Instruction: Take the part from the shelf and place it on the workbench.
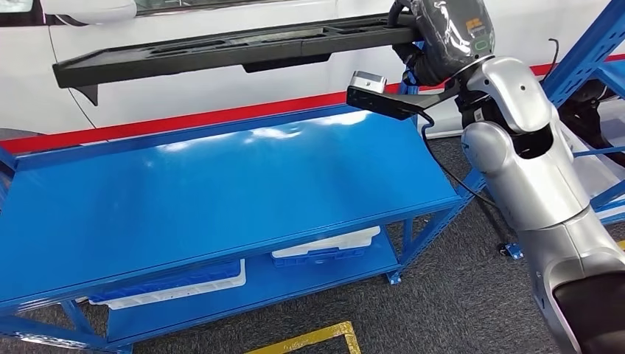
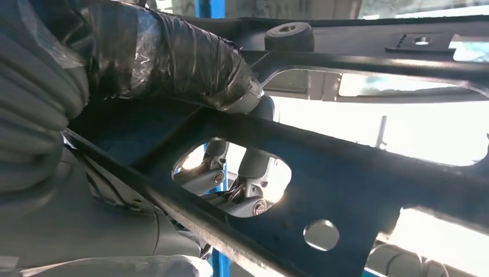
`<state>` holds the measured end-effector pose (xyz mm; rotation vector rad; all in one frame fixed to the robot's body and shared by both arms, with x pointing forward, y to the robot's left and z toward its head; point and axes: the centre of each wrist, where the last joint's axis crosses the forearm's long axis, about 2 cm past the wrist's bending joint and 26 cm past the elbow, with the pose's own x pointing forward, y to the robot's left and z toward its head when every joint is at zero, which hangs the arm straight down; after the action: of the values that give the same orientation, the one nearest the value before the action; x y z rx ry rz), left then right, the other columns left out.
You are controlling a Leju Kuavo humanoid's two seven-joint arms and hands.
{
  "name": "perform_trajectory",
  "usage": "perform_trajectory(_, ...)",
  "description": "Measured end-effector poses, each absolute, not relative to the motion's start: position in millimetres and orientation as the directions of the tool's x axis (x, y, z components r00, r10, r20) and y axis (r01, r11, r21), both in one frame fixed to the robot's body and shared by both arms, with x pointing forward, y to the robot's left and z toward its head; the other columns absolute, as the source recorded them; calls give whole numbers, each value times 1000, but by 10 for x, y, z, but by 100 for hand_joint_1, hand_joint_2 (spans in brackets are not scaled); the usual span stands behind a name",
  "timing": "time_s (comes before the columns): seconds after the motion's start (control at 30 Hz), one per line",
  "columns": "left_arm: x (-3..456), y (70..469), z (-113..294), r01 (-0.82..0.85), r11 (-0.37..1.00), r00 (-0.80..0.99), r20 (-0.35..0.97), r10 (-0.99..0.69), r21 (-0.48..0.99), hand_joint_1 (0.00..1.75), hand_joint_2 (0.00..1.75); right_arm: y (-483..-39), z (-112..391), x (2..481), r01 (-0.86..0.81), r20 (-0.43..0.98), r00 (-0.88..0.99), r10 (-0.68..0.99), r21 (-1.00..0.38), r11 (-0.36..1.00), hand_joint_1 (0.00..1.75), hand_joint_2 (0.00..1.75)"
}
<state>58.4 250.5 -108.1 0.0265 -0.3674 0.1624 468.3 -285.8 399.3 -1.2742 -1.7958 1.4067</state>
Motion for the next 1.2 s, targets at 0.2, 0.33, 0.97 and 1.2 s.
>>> perform_trajectory(0.2, 588, 2475, -1078, -164, 986, 922, 353, 156, -8, 0, 175, -2818, 4132, 4702, 370, -150, -421, 895, -929, 19, 175, 175)
perform_trajectory(0.33, 592, 2470, -1077, -163, 987, 922, 354, 156, -9, 0, 175, -2765, 4180, 4706, 377, -154, -428, 891, -926, 22, 175, 175)
perform_trajectory(0.97, 608, 2492, -1076, -164, 986, 925, 347, 154, 0, 0, 175, -2725, 4019, 4741, 335, -150, -432, 889, -942, 4, 175, 175)
perform_trajectory(1.2, 614, 2440, -1071, -163, 987, 925, 346, 156, -9, 0, 175, -2719, 4048, 4742, 341, -152, -432, 889, -940, 5, 175, 175)
